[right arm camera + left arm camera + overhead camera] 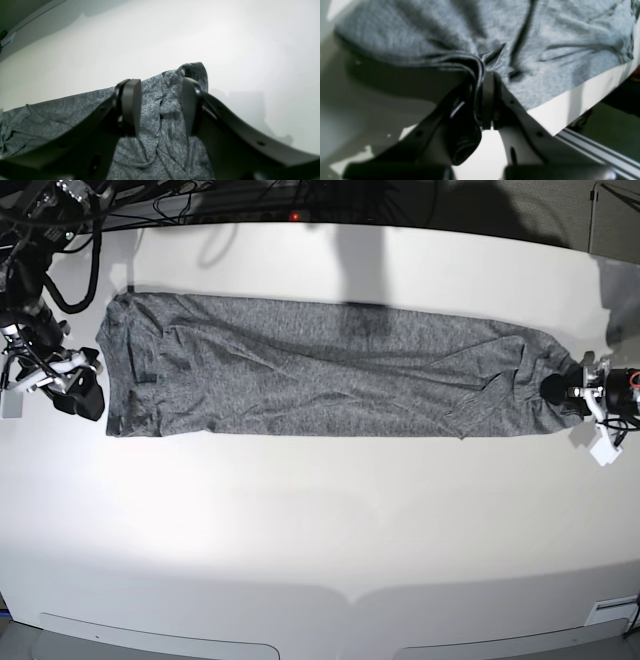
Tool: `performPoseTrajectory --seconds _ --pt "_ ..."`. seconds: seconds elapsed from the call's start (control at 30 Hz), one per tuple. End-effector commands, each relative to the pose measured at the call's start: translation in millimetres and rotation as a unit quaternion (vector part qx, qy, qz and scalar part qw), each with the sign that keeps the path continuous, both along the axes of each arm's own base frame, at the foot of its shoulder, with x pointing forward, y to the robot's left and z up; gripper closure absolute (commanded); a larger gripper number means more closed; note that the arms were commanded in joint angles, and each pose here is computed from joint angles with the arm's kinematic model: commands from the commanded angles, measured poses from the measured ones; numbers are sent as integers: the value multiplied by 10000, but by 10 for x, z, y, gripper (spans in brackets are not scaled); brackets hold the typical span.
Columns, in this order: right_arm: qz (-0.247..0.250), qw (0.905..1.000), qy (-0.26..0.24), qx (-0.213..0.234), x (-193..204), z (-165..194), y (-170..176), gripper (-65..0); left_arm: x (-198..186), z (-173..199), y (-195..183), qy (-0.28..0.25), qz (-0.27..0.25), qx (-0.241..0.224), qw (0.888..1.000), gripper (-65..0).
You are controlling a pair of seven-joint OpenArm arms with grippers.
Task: Fold the T-shirt properly
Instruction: 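Move the left gripper to the strip's end and grasp it, then fold the grasped end with the left gripper toward the strip's middle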
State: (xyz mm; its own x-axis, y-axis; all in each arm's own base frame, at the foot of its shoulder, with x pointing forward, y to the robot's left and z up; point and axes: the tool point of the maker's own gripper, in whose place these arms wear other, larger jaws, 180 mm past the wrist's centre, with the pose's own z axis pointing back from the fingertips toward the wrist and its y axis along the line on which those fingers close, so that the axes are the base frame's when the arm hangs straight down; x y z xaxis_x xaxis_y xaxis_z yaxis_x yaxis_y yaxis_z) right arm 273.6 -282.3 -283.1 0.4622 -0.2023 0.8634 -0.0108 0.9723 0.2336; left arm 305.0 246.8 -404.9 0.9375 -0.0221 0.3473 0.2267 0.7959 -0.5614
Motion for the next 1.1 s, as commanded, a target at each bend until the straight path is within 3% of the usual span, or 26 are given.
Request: performPoseTrajectory --seconds 0.0,0.2,0.73,1.07 --pt "51 9995 -290 -96 54 168 -12 -271 133 200 6 -287 -72 -59 9995 0" --pt "52 9995 -290 -94 55 168 -11 -271 90 486 -537 -390 -689 -949 9923 0" --pt "79 9993 -344 -118 112 208 3 -271 -55 575 -1975 -643 -1331 -2436 9586 0" --pt "80 9993 -341 -116 112 207 4 -271 -94 607 -2390 -641 -1455 -2768 9477 0"
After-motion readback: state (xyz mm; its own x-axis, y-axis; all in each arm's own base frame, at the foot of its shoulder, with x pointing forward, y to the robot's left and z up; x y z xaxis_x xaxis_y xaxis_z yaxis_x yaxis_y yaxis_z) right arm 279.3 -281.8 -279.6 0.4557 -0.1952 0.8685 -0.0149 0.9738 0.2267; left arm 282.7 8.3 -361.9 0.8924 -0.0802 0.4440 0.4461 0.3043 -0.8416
